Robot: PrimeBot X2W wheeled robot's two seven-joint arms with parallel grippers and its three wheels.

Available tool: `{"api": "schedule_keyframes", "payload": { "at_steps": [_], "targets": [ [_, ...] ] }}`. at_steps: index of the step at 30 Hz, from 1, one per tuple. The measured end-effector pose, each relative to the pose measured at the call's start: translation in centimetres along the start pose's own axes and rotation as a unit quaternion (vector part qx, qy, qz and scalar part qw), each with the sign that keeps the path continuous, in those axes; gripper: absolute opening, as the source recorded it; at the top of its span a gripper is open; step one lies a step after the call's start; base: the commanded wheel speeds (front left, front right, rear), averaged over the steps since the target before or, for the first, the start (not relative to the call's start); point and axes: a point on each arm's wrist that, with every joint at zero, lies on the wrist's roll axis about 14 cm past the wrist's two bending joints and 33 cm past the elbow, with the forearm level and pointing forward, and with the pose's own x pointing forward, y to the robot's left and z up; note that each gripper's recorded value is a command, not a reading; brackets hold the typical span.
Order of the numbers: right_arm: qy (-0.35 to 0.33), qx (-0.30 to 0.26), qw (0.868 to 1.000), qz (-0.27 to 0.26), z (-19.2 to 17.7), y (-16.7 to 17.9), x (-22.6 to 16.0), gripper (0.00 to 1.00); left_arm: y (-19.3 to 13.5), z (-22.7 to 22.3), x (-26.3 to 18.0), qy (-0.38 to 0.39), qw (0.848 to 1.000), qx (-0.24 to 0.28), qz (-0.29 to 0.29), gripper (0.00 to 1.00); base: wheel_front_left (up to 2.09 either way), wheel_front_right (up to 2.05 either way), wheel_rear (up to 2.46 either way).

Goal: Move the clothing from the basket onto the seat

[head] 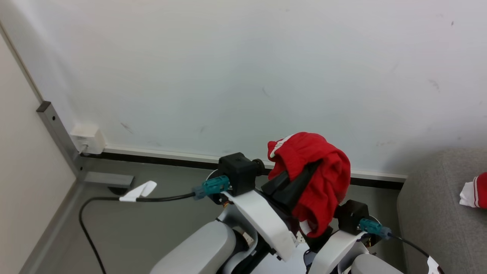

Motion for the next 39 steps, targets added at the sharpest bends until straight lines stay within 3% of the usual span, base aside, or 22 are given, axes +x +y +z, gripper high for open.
{"api": "schedule_keyframes", "payload": {
  "at_steps": [13,19,20,21,22,30,39],
  "targets": [
    [-0.066,0.012,0.997,-0.025,3.4,-1.9,-2.5,0.00,3.6,-2.0,0.2,0.016,0.999,-0.007,0.045,0.00,0.00,0.00,0.00],
    [-0.129,0.032,0.989,-0.066,6.4,-4.1,-5.1,0.00,3.1,-3.9,0.6,0.036,0.999,-0.013,0.035,0.00,0.00,0.00,0.00],
    [-0.138,0.031,0.987,-0.074,6.8,-4.5,-5.6,0.00,2.9,-4.3,0.7,0.040,0.999,-0.015,0.030,0.11,0.00,0.00,0.00],
    [-0.145,0.028,0.986,-0.082,7.1,-4.9,-6.1,0.00,2.6,-4.6,0.8,0.043,0.999,-0.017,0.025,0.44,0.00,0.00,0.00],
    [-0.151,0.026,0.984,-0.092,7.4,-5.5,-6.7,0.00,2.2,-4.8,1.0,0.044,0.999,-0.019,0.017,0.97,0.00,0.00,0.00],
    [-0.198,0.004,0.964,-0.176,10.0,-9.9,-11.8,0.00,-1.7,-5.9,2.6,0.048,0.997,-0.029,-0.054,1.00,0.00,0.00,0.00],
    [-0.237,-0.040,0.927,-0.287,12.7,-14.5,-19.9,0.00,-6.6,-8.3,4.2,0.062,0.986,-0.039,-0.150,1.00,0.00,0.00,0.00]
  ]
}}
